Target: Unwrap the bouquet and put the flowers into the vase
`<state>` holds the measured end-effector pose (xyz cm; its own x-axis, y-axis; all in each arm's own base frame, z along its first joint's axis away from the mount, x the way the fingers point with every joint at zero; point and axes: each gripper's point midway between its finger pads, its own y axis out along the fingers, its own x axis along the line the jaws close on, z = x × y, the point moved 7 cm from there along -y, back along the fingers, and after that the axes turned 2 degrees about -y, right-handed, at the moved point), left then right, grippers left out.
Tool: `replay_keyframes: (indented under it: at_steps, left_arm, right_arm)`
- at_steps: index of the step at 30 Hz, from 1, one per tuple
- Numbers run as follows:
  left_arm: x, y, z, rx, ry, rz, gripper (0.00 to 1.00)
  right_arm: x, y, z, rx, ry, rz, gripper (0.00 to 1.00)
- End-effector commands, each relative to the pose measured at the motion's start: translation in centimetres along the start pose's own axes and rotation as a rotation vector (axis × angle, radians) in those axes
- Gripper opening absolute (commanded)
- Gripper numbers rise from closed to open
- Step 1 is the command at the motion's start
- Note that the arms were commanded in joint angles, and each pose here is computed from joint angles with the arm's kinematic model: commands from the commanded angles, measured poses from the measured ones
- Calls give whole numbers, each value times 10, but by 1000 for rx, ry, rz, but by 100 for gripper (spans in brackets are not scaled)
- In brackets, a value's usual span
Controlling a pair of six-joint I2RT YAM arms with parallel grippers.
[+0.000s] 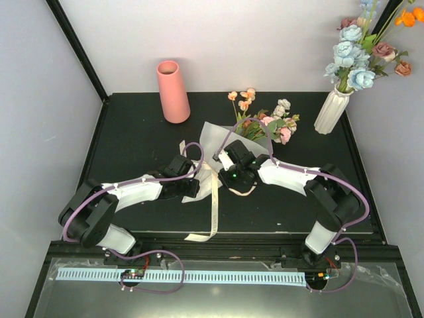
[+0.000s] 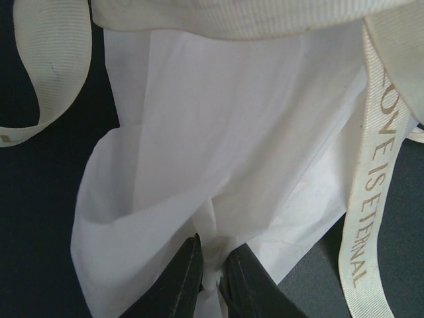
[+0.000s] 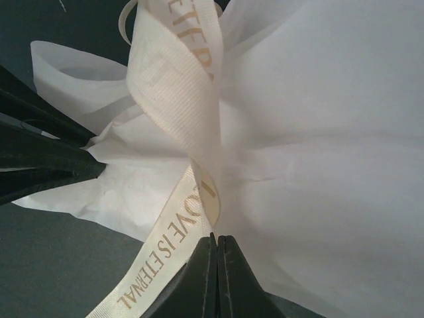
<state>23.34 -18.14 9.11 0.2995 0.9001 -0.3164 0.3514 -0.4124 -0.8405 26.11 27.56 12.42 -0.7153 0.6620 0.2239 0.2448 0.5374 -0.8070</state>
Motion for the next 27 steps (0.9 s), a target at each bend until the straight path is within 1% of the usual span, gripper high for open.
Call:
replay_keyframes:
  at_steps: [1,8,10,13,18,20,23,27]
  left_arm:
    - [-1,-7,-6,-11,5,-5,13]
    - [1,-8,-7,-14,4,-20,13]
    - [0,-8,-7,-15,5,-21,13]
    - [1,-9,-8,-21,6,-22,13]
    - [0,-10,-10,-25,5,-23,13]
    - [-1,-11,-10,-28,7,-19,13]
    - [-1,-11,-10,-27,6,-20,13]
    - [-1,-12,-10,-28,7,-17,13]
  right_arm:
    - [-1,-17,-2,-18,5,61,2]
    - [-20,-63,9,-85,160,277,1]
    - [-24,-78,14,-113,202,302,2]
    - [-39,-104,22,-176,293,388,1]
    - [-57,-145,29,-307,413,464,2]
    - [-66,-162,31,-352,462,519,2]
    - [-82,-193,41,-455,588,638,1]
    - [-104,-225,60,-595,763,727,1]
